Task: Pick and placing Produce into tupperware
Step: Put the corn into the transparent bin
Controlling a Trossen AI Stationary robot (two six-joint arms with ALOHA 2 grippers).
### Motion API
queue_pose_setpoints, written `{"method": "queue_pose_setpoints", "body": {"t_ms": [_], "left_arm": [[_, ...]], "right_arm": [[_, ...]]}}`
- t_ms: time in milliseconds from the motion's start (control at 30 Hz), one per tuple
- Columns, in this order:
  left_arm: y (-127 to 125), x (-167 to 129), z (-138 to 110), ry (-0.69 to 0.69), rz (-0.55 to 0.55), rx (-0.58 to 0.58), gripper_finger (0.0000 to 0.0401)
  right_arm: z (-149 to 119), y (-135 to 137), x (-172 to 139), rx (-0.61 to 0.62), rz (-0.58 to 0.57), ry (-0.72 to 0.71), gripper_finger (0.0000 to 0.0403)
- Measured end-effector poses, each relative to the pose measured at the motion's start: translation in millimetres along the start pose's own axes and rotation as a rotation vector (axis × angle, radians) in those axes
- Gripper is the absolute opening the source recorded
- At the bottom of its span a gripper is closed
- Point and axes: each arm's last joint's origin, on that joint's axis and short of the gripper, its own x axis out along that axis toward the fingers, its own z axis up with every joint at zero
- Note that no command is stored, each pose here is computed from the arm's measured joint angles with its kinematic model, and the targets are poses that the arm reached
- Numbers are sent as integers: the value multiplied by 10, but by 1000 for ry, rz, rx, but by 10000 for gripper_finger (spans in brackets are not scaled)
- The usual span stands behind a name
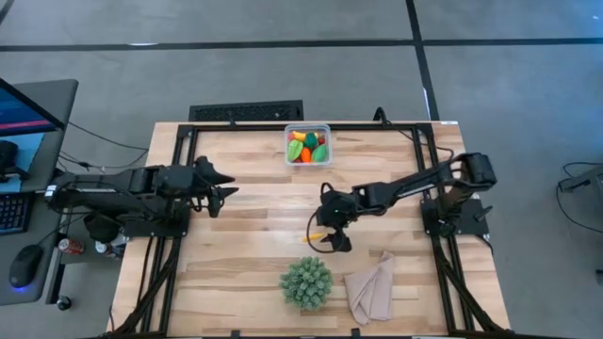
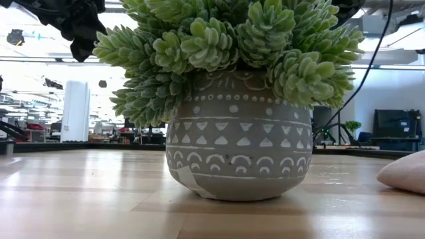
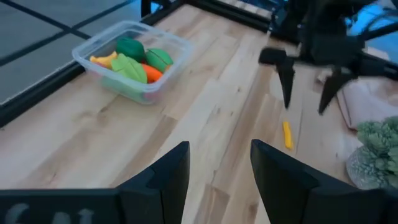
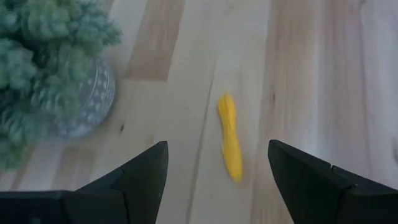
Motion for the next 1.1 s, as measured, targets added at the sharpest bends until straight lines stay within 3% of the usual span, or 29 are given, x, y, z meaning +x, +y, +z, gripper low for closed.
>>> {"method": "queue_pose_setpoints", "body": {"t_ms": [333, 700, 867, 1100], "left_arm": [[-4, 31, 2, 2, 19, -17, 160], [-15, 41, 22, -16, 11, -89, 160], [-16, 41, 24, -18, 10, -106, 160], [-16, 41, 24, -16, 7, -108, 160]], "right_arm": [[-11, -2, 409, -28, 16, -40, 269], [-79, 3, 624, 60, 2, -43, 263], [-87, 6, 629, 60, -30, -35, 229], [-93, -2, 631, 83, -38, -29, 148]]}}
